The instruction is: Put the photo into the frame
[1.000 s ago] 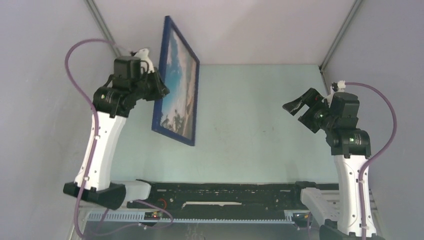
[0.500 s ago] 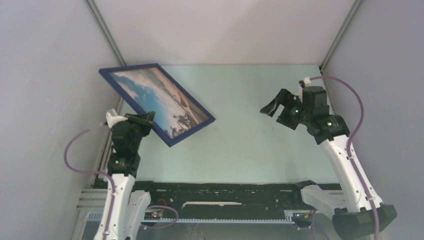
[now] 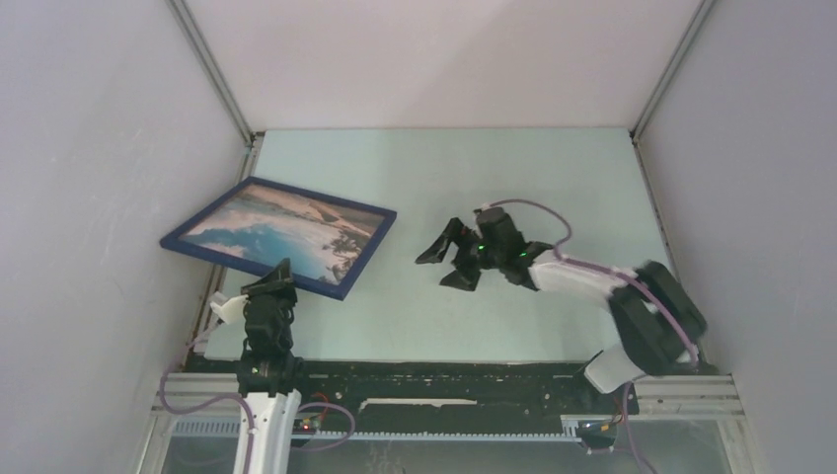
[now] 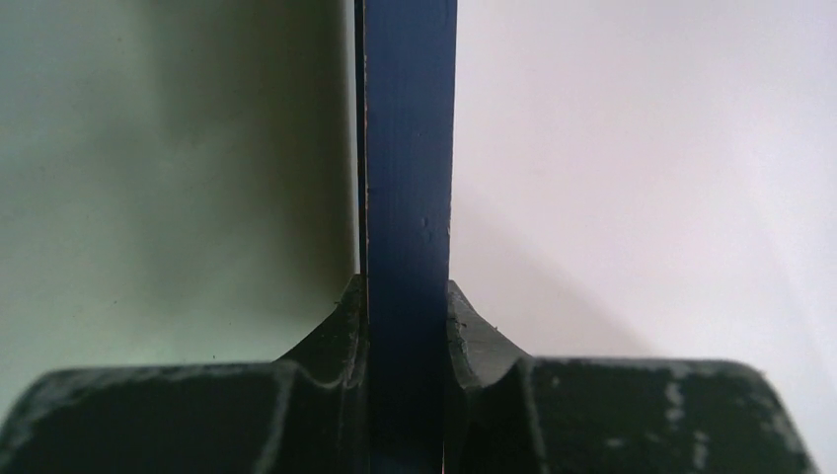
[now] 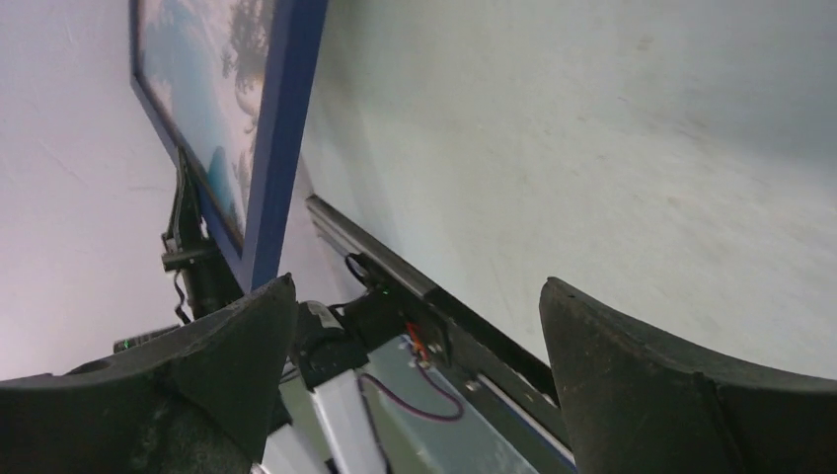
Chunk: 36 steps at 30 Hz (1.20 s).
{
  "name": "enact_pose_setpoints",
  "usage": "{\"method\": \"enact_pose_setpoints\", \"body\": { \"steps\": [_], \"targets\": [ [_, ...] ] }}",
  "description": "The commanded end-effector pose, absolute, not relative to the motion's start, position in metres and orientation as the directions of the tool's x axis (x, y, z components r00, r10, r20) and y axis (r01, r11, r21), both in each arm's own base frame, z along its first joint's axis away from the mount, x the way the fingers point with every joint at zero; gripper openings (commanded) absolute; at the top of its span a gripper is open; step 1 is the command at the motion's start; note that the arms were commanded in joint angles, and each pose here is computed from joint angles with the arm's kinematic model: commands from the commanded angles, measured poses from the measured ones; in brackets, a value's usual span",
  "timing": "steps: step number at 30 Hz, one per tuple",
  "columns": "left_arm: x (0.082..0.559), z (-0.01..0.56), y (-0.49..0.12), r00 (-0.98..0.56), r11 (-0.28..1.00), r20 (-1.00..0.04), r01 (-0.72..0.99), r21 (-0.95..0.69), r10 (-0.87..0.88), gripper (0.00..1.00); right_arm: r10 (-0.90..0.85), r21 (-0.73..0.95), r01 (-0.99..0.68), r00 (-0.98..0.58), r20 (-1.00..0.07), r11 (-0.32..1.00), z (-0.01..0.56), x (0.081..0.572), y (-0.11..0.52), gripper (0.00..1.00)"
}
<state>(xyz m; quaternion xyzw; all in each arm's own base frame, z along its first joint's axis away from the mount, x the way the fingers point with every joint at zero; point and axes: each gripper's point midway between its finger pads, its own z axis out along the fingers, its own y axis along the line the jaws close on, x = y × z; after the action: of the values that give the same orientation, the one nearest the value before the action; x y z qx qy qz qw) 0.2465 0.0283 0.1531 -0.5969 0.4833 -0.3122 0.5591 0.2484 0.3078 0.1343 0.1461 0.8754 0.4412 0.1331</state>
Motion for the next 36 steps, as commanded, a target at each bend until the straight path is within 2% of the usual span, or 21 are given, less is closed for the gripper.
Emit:
{"method": "enact_pose_setpoints", "body": {
  "steps": [1, 4, 7, 10, 13, 17, 20, 23, 30, 34, 36],
  "targets": [
    [0.236, 0.243, 0.03, 0.373, -0.022, 0.071, 0.136, -0.99, -0.925, 0.0, 0.357, 0.974, 0.091, -0.934, 0.012, 0.206, 0.181, 0.261, 0.389, 1.0],
    [0.237, 0.229, 0.027, 0.348, -0.072, 0.119, 0.146, -0.987, -0.93, 0.0, 0.337, 0.981, 0.162, -0.934, 0.117, 0.106, 0.161, 0.262, 0.42, 1.0],
    [0.235, 0.226, 0.027, 0.351, -0.059, 0.106, 0.14, -0.988, -0.93, 0.0, 0.317, 0.973, 0.23, -0.92, 0.23, -0.038, 0.147, 0.264, 0.44, 0.99],
    [0.237, 0.222, 0.025, 0.337, -0.072, 0.115, 0.136, -0.988, -0.934, 0.0, 0.286, 0.955, 0.28, -0.911, 0.297, -0.102, 0.139, 0.264, 0.456, 0.95],
    [0.24, 0.217, 0.021, 0.32, -0.076, 0.11, 0.116, -0.99, -0.941, 0.0, 0.299, 0.953, 0.276, -0.905, 0.302, -0.127, 0.136, 0.265, 0.462, 0.93],
    [0.243, 0.214, 0.019, 0.31, -0.055, 0.083, 0.098, -0.994, -0.947, 0.0, 0.337, 0.965, 0.227, -0.906, 0.258, -0.129, 0.14, 0.266, 0.454, 0.97],
    [0.246, 0.209, 0.012, 0.278, -0.048, 0.067, 0.074, -0.996, -0.958, 0.0, 0.325, 0.969, 0.244, -0.913, 0.246, -0.046, 0.131, 0.271, 0.457, 0.99],
    [0.247, 0.208, 0.01, 0.265, -0.054, 0.075, 0.085, -0.995, -0.961, 0.0, 0.351, 0.967, 0.251, -0.903, 0.248, -0.037, 0.13, 0.279, 0.461, 0.98],
    [0.245, 0.212, 0.012, 0.273, -0.038, 0.066, 0.107, -0.994, -0.96, 0.0, 0.349, 0.965, 0.254, -0.901, 0.259, -0.06, 0.146, 0.295, 0.491, 0.77],
    [0.245, 0.211, 0.009, 0.262, -0.039, 0.064, 0.1, -0.994, -0.963, 0.01, 0.38, 0.956, 0.286, -0.879, 0.289, -0.066, 0.147, 0.301, 0.491, 0.49],
    [0.245, 0.212, 0.01, 0.261, -0.049, 0.074, 0.101, -0.994, -0.962, 0.09, 0.395, 0.941, 0.335, -0.858, 0.329, -0.057, 0.139, 0.303, 0.489, 0.32]
  ]
}}
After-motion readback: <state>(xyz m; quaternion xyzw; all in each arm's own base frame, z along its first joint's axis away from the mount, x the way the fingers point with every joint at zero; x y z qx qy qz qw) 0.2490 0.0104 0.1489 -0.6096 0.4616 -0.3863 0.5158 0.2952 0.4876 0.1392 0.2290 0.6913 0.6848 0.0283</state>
